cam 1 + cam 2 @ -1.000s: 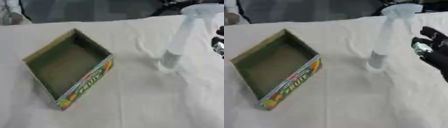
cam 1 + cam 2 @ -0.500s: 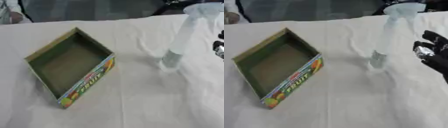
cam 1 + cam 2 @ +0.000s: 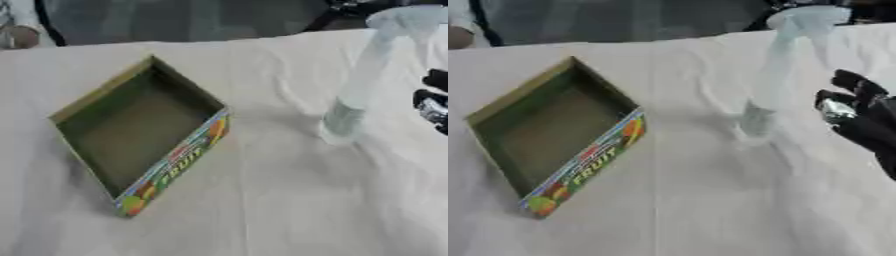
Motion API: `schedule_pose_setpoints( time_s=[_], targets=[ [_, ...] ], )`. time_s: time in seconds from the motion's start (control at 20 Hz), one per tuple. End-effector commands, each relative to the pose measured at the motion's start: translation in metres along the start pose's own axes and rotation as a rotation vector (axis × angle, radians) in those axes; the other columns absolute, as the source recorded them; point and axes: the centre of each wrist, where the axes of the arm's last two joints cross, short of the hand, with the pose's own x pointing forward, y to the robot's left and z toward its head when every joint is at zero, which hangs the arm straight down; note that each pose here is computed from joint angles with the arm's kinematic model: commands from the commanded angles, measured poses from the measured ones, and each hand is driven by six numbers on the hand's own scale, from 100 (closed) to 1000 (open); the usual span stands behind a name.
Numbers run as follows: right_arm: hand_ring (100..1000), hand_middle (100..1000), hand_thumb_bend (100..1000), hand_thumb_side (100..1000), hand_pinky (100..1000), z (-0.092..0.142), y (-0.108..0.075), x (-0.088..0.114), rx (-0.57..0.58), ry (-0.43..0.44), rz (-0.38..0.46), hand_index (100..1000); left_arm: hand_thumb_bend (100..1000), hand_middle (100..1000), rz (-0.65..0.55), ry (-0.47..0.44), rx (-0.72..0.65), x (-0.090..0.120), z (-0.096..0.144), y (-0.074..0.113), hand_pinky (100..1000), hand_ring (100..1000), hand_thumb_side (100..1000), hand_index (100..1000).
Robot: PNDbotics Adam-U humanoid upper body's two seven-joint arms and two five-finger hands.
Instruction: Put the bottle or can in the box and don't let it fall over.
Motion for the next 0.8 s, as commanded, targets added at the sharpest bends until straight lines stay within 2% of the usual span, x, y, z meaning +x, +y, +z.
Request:
schedule_pose_setpoints(
  time_s=[0.05, 0.45, 0.8],
  targets=[
    [1000, 1000, 100, 387, 943, 0.000, -0.002, 0.013, 0.006, -0.028, 0.029, 1000, 100, 702, -0.016, -0.039, -0.003, 0.009, -0.004, 0.005, 1000, 723, 672, 779],
    [1000, 1000, 100, 387, 946, -0.006, -0.001, 0.022, -0.003, -0.011, 0.024, 1000, 100, 702, -0.014, -0.037, -0.005, 0.008, -0.003, 0.005, 1000, 723, 672, 779],
    [1000, 1000, 100, 387, 948, -0.016, -0.002, 0.020, -0.019, -0.003, 0.007, 1000, 100, 702, -0.011, -0.031, -0.005, 0.007, -0.002, 0.004, 1000, 723, 672, 779]
  ],
)
